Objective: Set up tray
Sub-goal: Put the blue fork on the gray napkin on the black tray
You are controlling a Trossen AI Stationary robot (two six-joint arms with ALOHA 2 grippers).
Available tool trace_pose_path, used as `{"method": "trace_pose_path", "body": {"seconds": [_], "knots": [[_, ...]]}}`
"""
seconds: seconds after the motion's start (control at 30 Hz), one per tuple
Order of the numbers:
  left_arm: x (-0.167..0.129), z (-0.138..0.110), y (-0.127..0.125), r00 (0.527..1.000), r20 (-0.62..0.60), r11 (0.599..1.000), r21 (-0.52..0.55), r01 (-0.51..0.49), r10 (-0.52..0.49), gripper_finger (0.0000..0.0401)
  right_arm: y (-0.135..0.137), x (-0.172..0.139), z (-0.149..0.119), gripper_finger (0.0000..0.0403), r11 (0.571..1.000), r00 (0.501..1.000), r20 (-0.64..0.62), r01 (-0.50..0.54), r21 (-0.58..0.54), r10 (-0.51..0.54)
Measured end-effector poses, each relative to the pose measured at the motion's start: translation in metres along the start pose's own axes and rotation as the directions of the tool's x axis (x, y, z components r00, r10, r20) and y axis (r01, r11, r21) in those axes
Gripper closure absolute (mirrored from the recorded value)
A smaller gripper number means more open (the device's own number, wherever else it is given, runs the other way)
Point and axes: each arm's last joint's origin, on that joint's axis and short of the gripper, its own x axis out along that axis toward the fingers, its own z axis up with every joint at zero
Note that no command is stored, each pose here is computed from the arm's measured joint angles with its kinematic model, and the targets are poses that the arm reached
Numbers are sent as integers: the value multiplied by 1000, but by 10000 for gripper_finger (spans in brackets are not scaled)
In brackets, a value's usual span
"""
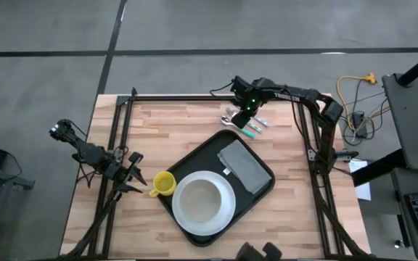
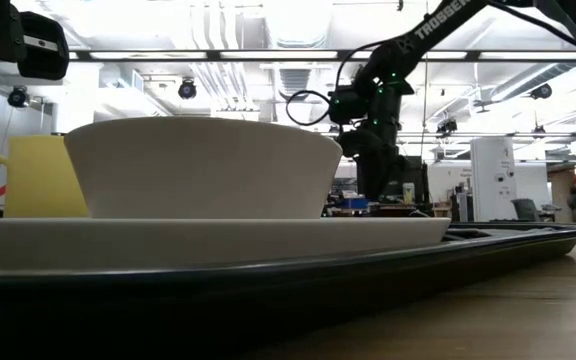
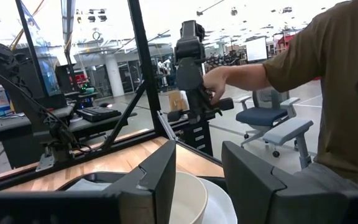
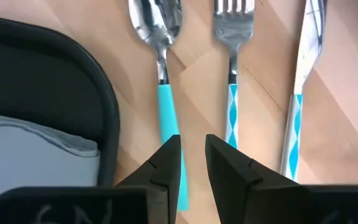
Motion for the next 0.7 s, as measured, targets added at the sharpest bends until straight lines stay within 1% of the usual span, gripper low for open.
{"method": "trace_pose_path", "body": {"seconds": [0.13, 0.3, 0.4, 0.53, 0.7], "knots": [[0, 0, 0, 1000, 0, 1000, 0, 0, 0, 285, -4, 1, -1, 335, 1000, 1000, -6, 5, -19, -5], [0, 0, 0, 1000, 0, 1000, 0, 0, 0, 285, -7, 4, -3, 335, 996, 997, -12, 73, -51, -74], [0, 0, 0, 1000, 0, 1000, 0, 0, 0, 285, -8, 4, -4, 334, 995, 996, -13, 84, -61, -85], [0, 0, 0, 1000, 0, 1000, 0, 0, 0, 285, -9, 8, -3, 320, 995, 996, -21, 84, -57, -85], [0, 0, 0, 1000, 0, 1000, 0, 0, 0, 285, -14, 32, -1, 291, 994, 992, -88, 84, -65, -89]]}}
